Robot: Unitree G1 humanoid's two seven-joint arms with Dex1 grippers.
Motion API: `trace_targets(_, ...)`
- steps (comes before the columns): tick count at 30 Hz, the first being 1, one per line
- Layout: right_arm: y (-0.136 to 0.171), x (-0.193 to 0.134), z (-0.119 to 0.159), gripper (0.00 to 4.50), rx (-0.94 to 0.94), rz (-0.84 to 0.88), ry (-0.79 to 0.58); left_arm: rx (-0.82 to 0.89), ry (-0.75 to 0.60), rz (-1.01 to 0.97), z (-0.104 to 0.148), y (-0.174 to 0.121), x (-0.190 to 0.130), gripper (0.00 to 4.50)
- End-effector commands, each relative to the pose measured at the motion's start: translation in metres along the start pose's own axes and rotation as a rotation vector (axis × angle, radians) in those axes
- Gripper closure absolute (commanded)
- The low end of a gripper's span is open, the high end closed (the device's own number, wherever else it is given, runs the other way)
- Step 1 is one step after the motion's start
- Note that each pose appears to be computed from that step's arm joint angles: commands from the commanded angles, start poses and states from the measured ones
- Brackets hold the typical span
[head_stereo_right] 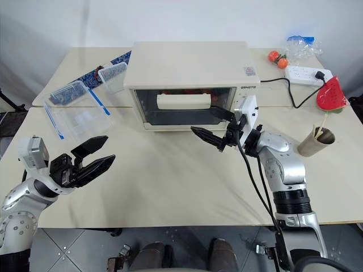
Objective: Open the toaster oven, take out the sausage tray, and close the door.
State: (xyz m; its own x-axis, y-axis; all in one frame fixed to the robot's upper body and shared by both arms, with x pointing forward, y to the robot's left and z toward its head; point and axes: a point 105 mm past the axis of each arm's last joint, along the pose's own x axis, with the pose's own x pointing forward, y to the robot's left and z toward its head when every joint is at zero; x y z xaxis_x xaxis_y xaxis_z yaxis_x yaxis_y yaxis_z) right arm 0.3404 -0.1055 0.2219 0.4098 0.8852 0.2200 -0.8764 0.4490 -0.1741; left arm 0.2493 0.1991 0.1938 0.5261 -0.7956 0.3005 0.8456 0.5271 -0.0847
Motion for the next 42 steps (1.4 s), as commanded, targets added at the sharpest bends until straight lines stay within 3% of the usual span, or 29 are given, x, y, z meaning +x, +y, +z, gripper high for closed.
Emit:
trace_targets(1, 0.003, 0.001, 0.023, 0.0, -0.075, 0.013, -0.077, 0.012, -0.007, -0.018, 0.001, -0.001, 0.001, 0.02)
trace_targets(6, 0.024, -0.004, 0.023, 0.0, -0.172, 0.122, -0.081, 0.015, -0.035, -0.004, 0.003, 0.007, 0.002, 0.02)
trace_targets(11, 0.043, -0.021, 0.002, 0.0, -0.26, 0.24, 0.042, 0.042, -0.044, 0.036, 0.008, 0.019, 0.001, 0.02)
trace_targets(17, 0.044, -0.038, -0.018, 0.0, -0.325, 0.253, 0.137, 0.04, -0.09, 0.038, 0.02, 0.034, 0.008, 0.02)
trace_targets(20, 0.043, -0.039, -0.022, 0.0, -0.336, 0.248, 0.138, 0.016, -0.09, 0.094, 0.017, 0.055, 0.028, 0.89)
trace_targets(26, 0.041, -0.037, -0.023, 0.0, -0.355, 0.248, 0.133, 0.045, -0.118, 0.027, 0.017, 0.06, 0.077, 2.8)
trace_targets(31, 0.041, -0.037, -0.024, 0.0, -0.362, 0.249, 0.134, 0.05, -0.05, -0.014, 0.0, 0.063, 0.108, 4.35)
trace_targets(37, 0.042, -0.041, -0.026, 0.0, -0.376, 0.237, 0.144, 0.038, 0.006, -0.075, -0.01, 0.057, 0.115, 4.47)
trace_targets(42, 0.043, -0.065, -0.03, 0.0, -0.37, 0.162, 0.191, 0.001, 0.12, -0.18, -0.027, 0.042, 0.105, 4.47)
